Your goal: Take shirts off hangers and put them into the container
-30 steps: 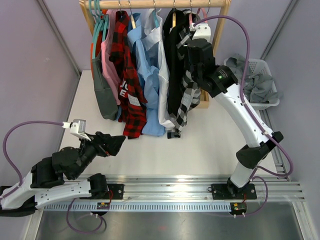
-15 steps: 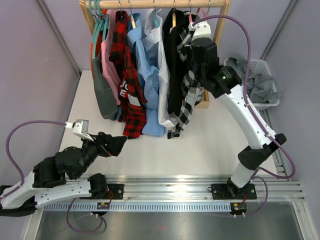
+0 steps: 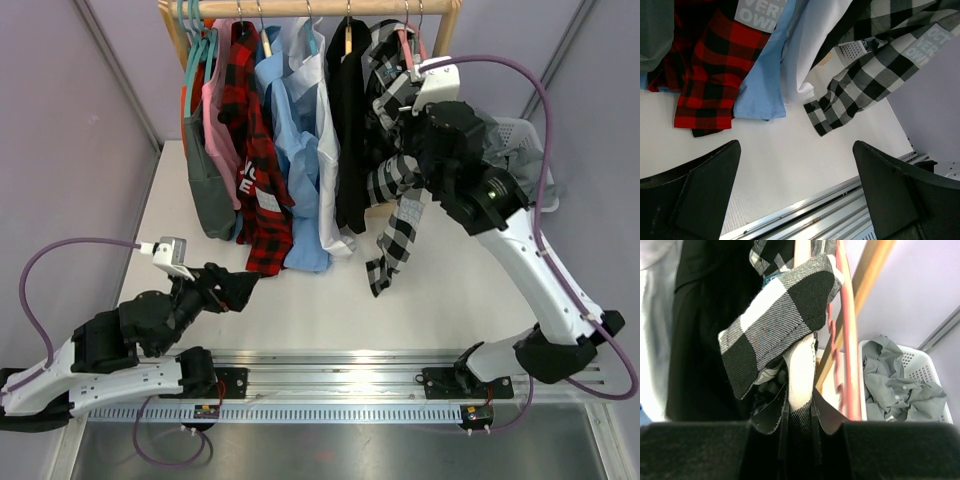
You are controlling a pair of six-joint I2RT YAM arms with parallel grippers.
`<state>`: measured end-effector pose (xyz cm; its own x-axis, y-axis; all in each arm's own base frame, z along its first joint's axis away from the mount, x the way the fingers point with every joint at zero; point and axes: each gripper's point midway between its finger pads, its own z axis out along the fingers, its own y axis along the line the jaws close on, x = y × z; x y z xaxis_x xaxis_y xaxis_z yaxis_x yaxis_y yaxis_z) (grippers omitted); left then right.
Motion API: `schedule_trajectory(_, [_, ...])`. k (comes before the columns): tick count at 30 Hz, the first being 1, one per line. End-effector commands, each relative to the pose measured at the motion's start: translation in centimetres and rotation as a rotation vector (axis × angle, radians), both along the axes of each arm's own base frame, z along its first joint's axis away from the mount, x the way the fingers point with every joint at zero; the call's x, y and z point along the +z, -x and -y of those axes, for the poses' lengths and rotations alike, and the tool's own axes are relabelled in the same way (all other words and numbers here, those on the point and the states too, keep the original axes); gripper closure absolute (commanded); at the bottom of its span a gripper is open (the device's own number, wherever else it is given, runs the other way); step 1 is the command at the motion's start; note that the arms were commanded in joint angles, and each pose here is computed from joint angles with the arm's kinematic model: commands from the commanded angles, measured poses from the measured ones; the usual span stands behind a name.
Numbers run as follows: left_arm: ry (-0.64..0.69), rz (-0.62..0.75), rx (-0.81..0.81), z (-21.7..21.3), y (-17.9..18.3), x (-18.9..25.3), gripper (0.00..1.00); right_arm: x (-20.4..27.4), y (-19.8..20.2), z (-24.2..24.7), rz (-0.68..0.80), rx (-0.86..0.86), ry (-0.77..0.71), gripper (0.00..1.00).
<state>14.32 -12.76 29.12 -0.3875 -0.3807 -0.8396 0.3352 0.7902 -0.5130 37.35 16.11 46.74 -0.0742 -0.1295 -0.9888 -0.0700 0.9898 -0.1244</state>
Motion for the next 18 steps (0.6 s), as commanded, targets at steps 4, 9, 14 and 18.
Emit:
schedule_trajectory(4, [0.03, 0.034, -0.003, 1.1, -0.4, 1.9, 0.01, 3.4, 7.3, 1.7, 0.037, 0.066, -0.152, 1.0])
schedule_trajectory(9, [0.005, 0.058, -0.022, 1.8, -0.6, 3.0, 0.01, -1.8, 13.4, 1.4, -0.208, 0.239, -0.217, 1.0])
schedule_trajectory(14, [-0.02, 0.116, -0.066, 3.8, -0.9, 5.6, 0.01, -5.9, 18.7, 1.8, -0.371, 0.358, -0.298, 1.0])
schedule_trajectory(18, [0.01, 0.171, -0.102, 5.9, -1.2, 8.7, 0.01, -8.2, 21.5, 1.2, -0.481, 0.448, -0.318, 1.0])
